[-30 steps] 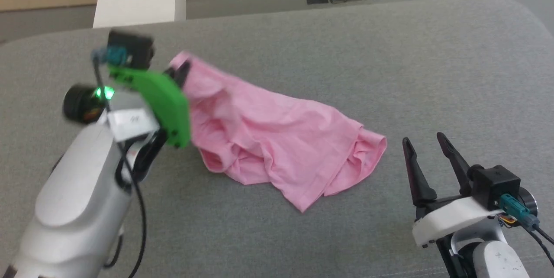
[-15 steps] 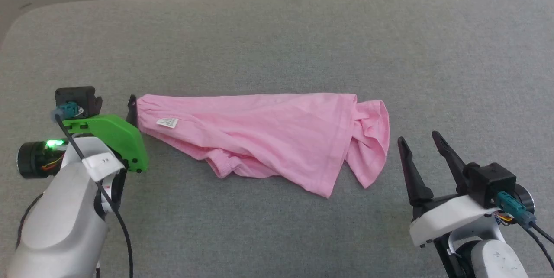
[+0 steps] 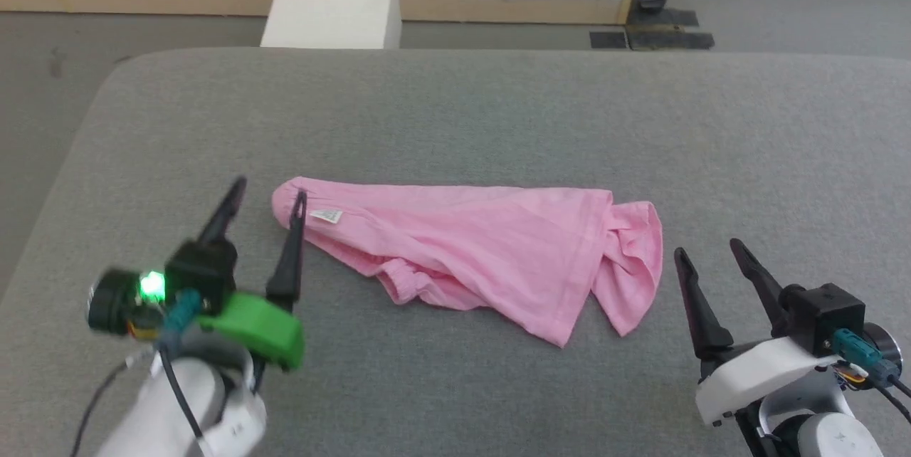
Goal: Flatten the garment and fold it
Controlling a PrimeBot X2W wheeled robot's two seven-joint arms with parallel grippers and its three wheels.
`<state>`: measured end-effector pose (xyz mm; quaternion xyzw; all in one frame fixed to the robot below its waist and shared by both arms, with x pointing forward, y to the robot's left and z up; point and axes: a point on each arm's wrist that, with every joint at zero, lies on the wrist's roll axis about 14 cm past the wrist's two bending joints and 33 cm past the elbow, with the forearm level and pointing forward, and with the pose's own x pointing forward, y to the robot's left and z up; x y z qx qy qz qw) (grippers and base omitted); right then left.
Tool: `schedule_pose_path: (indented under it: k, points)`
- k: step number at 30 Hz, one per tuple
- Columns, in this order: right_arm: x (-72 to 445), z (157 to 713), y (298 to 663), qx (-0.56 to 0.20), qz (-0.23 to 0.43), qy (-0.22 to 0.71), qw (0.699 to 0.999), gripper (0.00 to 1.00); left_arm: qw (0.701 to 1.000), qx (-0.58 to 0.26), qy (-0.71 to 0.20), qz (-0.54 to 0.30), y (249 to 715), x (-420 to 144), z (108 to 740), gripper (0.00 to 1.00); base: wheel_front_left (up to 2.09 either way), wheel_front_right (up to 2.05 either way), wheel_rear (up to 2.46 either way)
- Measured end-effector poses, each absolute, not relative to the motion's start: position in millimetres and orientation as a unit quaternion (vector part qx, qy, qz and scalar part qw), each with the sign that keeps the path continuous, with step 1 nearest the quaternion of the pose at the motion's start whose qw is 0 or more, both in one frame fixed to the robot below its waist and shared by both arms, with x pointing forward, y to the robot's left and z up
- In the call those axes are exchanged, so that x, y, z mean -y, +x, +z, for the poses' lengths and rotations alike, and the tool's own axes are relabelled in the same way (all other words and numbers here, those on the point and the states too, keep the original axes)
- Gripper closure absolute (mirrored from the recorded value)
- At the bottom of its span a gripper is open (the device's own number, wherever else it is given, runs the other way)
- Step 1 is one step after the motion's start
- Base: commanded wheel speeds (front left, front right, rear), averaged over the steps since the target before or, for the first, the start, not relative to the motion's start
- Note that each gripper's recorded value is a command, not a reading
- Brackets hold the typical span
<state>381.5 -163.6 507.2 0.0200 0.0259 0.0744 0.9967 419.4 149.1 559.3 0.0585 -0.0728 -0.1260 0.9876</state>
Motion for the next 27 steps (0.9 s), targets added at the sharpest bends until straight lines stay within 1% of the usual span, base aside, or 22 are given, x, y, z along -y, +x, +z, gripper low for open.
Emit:
schedule_pose_path:
  k: [6, 10, 12, 15, 18, 22, 27]
  points:
    - [153, 508, 379, -0.032, 0.097, 0.016, 0.995, 0.00, 0.993, 0.026, 0.063, -0.095, 376, -161, 522, 0.00, 0.00, 0.00, 0.00]
    - [136, 503, 378, -0.051, 0.136, 0.004, 0.989, 0.00, 0.996, 0.020, 0.057, -0.072, 363, -167, 517, 0.00, 0.00, 0.00, 0.00]
    - [124, 495, 376, -0.079, 0.164, -0.001, 0.983, 0.00, 0.996, 0.021, 0.056, -0.069, 361, -168, 517, 0.00, 0.00, 0.00, 0.00]
    - [102, 477, 370, -0.135, 0.219, -0.017, 0.966, 0.00, 0.996, 0.016, 0.056, -0.066, 359, -170, 515, 0.00, 0.00, 0.00, 0.00]
    - [88, 456, 367, -0.200, 0.266, -0.049, 0.942, 0.00, 0.997, 0.008, 0.054, -0.059, 360, -173, 509, 0.00, 0.00, 0.00, 0.00]
    - [79, 438, 371, -0.257, 0.306, -0.090, 0.913, 0.00, 0.998, -0.001, 0.049, -0.049, 361, -176, 503, 0.00, 0.00, 0.00, 0.00]
    - [63, 410, 371, -0.333, 0.347, -0.125, 0.868, 0.00, 0.998, -0.014, 0.046, -0.034, 360, -183, 495, 0.00, 0.00, 0.00, 0.00]
